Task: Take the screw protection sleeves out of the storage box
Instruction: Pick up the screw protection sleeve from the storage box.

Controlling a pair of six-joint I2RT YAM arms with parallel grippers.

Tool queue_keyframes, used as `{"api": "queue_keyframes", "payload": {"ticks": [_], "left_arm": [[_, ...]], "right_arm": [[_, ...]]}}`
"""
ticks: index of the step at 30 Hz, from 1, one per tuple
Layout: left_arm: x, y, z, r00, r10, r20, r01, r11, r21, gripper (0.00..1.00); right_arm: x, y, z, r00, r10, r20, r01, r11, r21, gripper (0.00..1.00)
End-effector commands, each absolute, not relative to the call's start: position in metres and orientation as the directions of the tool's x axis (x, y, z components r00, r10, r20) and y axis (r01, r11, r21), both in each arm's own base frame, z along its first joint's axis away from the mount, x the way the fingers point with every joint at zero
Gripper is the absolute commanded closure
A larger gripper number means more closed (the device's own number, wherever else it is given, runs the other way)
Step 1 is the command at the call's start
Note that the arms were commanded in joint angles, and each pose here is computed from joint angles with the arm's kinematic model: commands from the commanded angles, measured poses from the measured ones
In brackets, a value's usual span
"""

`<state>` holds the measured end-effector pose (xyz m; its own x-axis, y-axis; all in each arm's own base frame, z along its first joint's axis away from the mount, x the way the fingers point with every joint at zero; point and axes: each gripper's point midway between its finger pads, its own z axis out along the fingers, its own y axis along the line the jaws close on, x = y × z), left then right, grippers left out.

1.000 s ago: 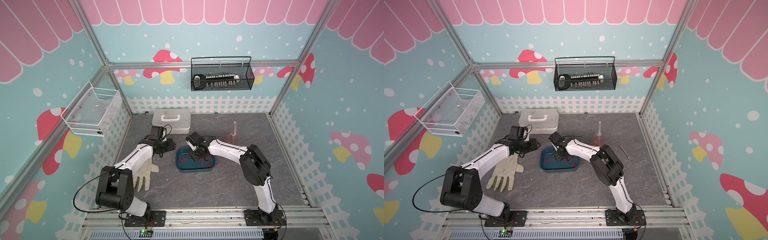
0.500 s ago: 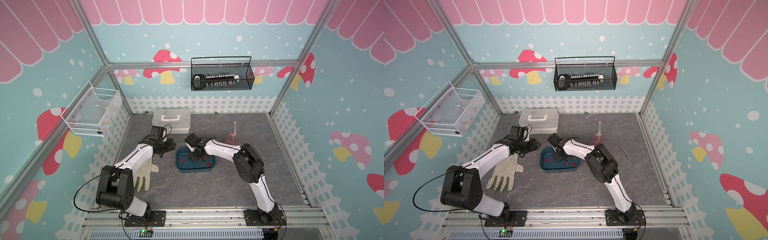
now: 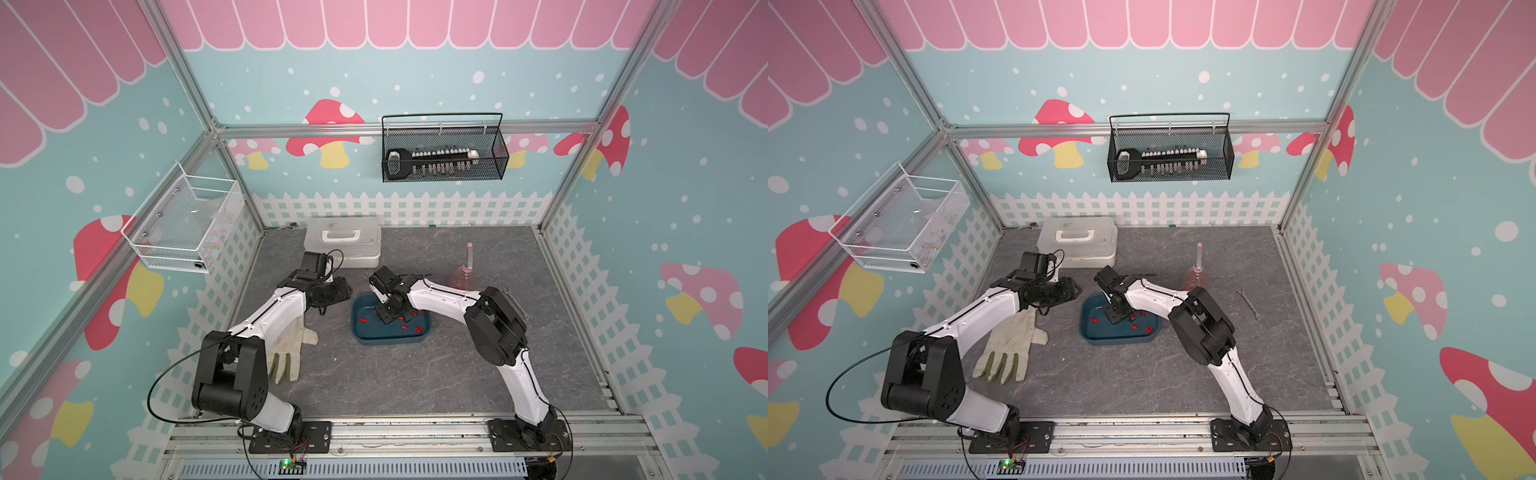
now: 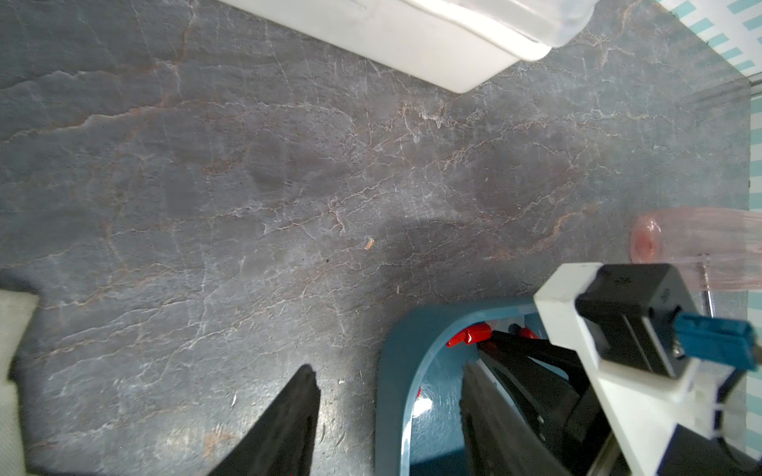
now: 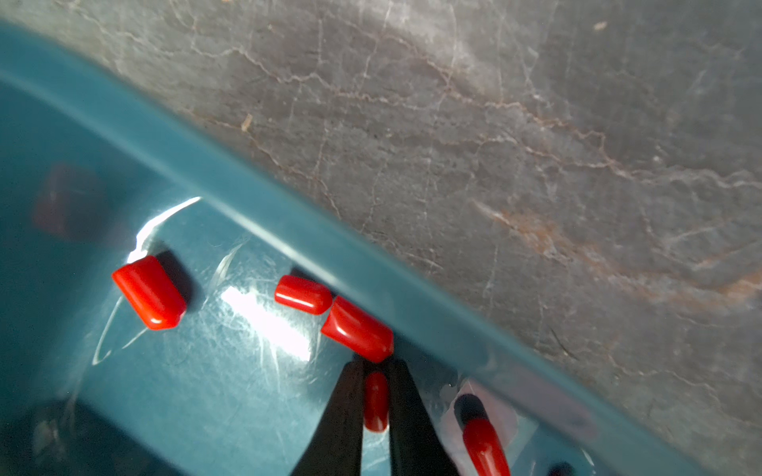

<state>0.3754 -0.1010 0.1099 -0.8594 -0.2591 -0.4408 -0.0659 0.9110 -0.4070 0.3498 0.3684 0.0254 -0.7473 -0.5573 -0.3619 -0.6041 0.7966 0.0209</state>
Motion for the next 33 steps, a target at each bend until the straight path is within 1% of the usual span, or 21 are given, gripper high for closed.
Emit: {"api": "queue_keyframes", "payload": {"ticks": [1,12,21,26,33], "left_arm": [[0.377,-0.104,0.107,-0.864,-0.245,-0.44,-0.051,0.912,-0.408,0.43],[0.379,-0.106,0.11,-0.859,-0.232,-0.456,-0.039,0.919,-0.392,0.43],[0.38,-0.111,0.111,-0.859,-0.209,-0.467,-0.022,0.927,-0.375,0.43],[0.381,-0.118,0.116,-0.853,-0.181,-0.49,0.001,0.938,-0.348,0.43],[0.382,-0.127,0.115,-0.859,-0.143,-0.492,0.022,0.949,-0.314,0.43]], "right_arm": [[0.348,0.361,0.026,-0.754,-0.557,-0.348,-0.593,0.805,-0.003,0.85],[0.349,0.357,0.068,-0.727,-0.532,-0.433,-0.59,0.807,-0.001,0.87],[0.344,0.346,0.112,-0.697,-0.508,-0.507,-0.585,0.811,-0.01,0.87],[0.339,0.327,0.135,-0.682,-0.498,-0.536,-0.564,0.824,-0.048,0.87],[0.335,0.286,0.151,-0.698,-0.461,-0.549,-0.515,0.855,-0.063,0.87]]}}
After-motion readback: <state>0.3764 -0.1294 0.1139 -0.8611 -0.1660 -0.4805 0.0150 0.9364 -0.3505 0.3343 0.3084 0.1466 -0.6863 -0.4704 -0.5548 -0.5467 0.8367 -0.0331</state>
